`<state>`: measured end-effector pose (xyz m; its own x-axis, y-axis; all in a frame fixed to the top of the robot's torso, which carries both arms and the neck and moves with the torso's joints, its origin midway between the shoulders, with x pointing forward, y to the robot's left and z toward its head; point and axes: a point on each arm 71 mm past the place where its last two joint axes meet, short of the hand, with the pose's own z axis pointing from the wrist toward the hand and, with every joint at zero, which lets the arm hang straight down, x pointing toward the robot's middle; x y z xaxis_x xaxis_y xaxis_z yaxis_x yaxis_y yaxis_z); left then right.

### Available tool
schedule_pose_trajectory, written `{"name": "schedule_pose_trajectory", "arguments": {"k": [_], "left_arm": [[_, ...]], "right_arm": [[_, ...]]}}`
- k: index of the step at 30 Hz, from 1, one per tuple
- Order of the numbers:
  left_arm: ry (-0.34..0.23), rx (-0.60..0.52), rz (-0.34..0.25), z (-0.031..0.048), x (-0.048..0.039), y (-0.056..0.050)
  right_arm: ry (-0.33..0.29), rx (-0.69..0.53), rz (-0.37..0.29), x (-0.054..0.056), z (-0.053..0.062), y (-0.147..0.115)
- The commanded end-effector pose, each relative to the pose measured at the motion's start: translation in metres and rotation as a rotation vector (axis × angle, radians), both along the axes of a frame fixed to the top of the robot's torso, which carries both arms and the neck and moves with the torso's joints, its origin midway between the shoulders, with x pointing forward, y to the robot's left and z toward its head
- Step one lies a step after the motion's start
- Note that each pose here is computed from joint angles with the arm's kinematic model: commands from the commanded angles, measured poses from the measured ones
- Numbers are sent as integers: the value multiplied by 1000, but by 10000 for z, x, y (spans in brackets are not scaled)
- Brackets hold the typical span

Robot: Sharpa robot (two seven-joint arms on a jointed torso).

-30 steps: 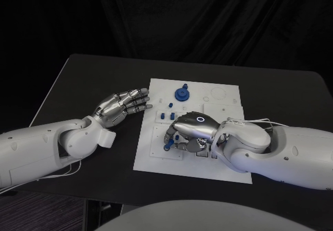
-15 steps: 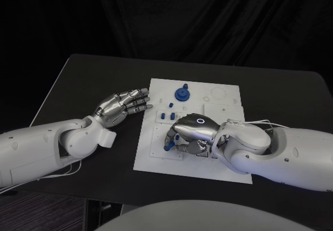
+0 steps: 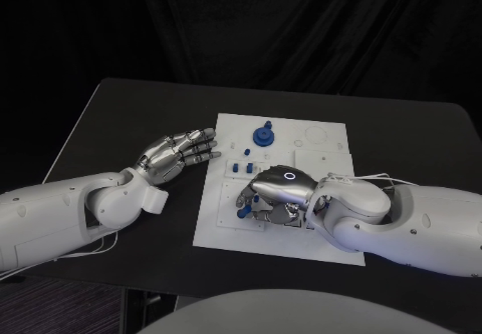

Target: Assemble the parts on the task board

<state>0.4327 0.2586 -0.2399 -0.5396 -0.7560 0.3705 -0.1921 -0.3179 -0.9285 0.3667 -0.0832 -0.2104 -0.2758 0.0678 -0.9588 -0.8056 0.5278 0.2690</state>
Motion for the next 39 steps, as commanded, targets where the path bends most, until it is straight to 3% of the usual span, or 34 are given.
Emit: {"name": "schedule_pose_trajectory", "arguments": {"k": [1,17,24,28,33,39], "left_arm": [[-1,-17,-9,3,-6,-16],[5,-14,-14,-5,-6,-24],[6,-14,-14,-4,-12,-26],[6,-12,-10,-2,-18,-13],[6,-8,-3,0,-23,11],[6,-8,-1,4,-32,13]], "right_arm": [[8,-13,12,-26,-33,20],[9,-3,33,-40,-57,74],[6,53,2,-35,-16,4],[-20,108,-30,-55,60,-112],[-61,176,-104,-52,293,-388],[-37,239,-221,-36,541,-775]]}}
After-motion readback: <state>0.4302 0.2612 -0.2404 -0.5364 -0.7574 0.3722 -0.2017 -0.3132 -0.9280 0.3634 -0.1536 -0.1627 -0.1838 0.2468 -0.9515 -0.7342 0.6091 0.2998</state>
